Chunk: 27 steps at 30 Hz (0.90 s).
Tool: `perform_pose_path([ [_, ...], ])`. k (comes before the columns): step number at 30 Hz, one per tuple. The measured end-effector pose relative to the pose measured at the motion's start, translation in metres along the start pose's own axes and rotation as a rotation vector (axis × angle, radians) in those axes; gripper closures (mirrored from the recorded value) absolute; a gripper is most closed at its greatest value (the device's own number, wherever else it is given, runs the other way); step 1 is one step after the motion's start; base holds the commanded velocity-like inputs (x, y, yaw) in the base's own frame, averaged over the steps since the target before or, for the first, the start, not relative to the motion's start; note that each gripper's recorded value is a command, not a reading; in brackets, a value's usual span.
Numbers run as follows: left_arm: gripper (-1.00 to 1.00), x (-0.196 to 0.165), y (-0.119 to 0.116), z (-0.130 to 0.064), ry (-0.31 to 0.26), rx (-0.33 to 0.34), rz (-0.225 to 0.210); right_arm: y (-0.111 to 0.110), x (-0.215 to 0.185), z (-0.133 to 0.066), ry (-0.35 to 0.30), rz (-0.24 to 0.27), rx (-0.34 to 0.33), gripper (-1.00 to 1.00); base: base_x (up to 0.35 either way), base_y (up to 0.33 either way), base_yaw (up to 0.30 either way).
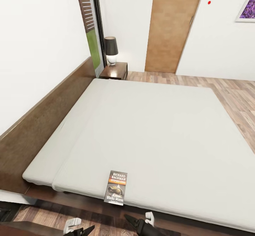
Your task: In the bedroom, move the book from the bed onto either nightstand, and place the two sandals side by side next to the bed.
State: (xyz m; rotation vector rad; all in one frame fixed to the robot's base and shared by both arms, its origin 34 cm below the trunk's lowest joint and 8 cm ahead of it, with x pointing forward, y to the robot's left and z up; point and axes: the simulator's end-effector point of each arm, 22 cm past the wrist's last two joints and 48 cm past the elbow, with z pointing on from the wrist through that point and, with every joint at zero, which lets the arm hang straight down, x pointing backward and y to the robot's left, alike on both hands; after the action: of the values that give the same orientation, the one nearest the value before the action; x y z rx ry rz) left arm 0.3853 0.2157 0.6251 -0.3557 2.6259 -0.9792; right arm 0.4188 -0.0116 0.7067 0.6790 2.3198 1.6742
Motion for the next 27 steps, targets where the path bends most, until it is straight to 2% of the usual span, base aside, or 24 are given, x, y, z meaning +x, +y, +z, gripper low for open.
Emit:
perform_pose_path([
  [2, -1.00, 0.000, 0.000, 0.000, 0.000, 0.000, 0.000, 0.011, 0.000, 0.000, 0.000, 0.000, -0.048, -1.00, 0.000, 0.000, 0.000],
  [4, -1.00, 0.000, 0.000, 0.000, 0.001, 0.001, 0.000, 0.015, 0.000, 0.000, 0.000, 0.001, -0.066, -1.00, 0.000, 0.000, 0.000],
  [15, -1.00, 0.001, -0.001, 0.001, 0.001, 0.001, 0.000, 0.027, 0.000, -0.002, -0.002, 0.000, -0.123, -1.00, 0.000, 0.000, 0.000],
  [20, -1.00, 0.001, -0.001, 0.001, 0.001, 0.001, 0.000, 0.050, -0.001, -0.006, -0.004, 0.001, -0.229, -1.00, 0.000, 0.000, 0.000],
  [27, -1.00, 0.001, -0.001, 0.001, 0.001, 0.000, 0.000, 0.057, -0.001, -0.008, -0.004, 0.001, -0.263, -1.00, 0.000, 0.000, 0.000],
])
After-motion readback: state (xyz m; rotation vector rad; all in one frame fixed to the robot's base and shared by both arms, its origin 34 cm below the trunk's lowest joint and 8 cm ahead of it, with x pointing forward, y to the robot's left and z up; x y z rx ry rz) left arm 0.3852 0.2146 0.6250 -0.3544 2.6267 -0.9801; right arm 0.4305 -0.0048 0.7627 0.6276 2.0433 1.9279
